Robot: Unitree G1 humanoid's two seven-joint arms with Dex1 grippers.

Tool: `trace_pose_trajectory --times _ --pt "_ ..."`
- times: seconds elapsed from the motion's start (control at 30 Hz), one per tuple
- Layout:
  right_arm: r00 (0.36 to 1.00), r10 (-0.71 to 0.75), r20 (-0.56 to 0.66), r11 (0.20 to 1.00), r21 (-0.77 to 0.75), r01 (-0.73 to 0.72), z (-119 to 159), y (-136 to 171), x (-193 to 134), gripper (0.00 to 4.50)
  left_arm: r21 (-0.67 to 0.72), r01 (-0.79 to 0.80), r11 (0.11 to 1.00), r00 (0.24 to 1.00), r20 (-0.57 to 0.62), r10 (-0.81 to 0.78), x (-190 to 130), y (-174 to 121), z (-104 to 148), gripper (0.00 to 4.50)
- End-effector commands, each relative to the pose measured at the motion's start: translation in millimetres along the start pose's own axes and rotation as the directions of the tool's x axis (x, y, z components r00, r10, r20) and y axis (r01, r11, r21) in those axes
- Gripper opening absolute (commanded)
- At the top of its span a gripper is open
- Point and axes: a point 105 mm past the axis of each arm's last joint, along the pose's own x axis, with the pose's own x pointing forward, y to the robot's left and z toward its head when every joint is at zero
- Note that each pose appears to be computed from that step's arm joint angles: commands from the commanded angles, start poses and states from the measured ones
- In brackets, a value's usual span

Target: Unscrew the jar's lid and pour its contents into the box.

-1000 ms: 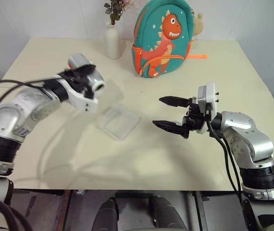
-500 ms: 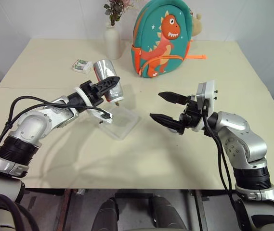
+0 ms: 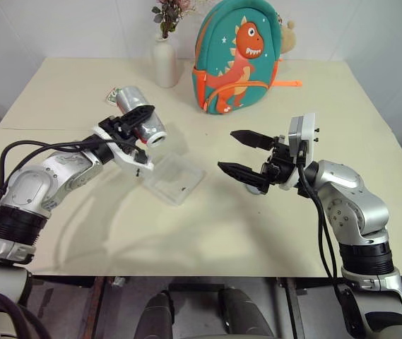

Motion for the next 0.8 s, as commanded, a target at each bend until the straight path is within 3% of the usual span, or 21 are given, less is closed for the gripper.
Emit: trace_pose_trajectory --times 0.03,0.1,0.2,0.3,0.37,0.5,0.73,0.8 --pt "0.999 0.009 0.035 1.0 -0.028 -0.008 12 1 -4 4.49 -0.412 -0.089 0.907 0.984 -0.178 0.015 -10 9 -35 1.99" --pt "0.999 0.012 0.032 1.0 -0.027 -0.011 12 2 -4 4.49 -0.602 -0.161 0.782 0.962 -0.274 -0.012 -17 6 -55 1.99" --pt "0.999 0.024 0.025 0.999 -0.029 -0.024 12 5 -3 4.49 -0.862 -0.323 0.391 0.917 -0.387 -0.094 -36 -13 -85 1.99" --pt "0.999 0.036 0.016 0.999 -0.038 -0.035 13 7 -1 4.49 -0.932 -0.352 0.09 0.918 -0.362 -0.164 -46 -28 -85 1.99" --pt "0.999 0.047 0.003 0.998 -0.045 -0.047 12 9 1 4.49 -0.93 -0.365 -0.03 0.914 -0.352 -0.203 -52 -38 -83 1.99" --pt "0.997 0.065 -0.042 0.996 -0.062 -0.068 7 12 4 4.49 -0.882 -0.456 -0.117 0.872 -0.416 -0.26 -63 -57 -95 1.99" --pt "0.982 0.119 -0.144 0.986 -0.097 -0.134 -3 14 4 4.49 -0.858 -0.512 -0.039 0.837 -0.488 -0.246 -68 -78 -109 1.99" --pt "0.981 0.124 -0.151 0.985 -0.103 -0.14 -4 14 4 4.49 -0.851 -0.518 -0.08 0.842 -0.492 -0.223 -66 -80 -110 1.99"
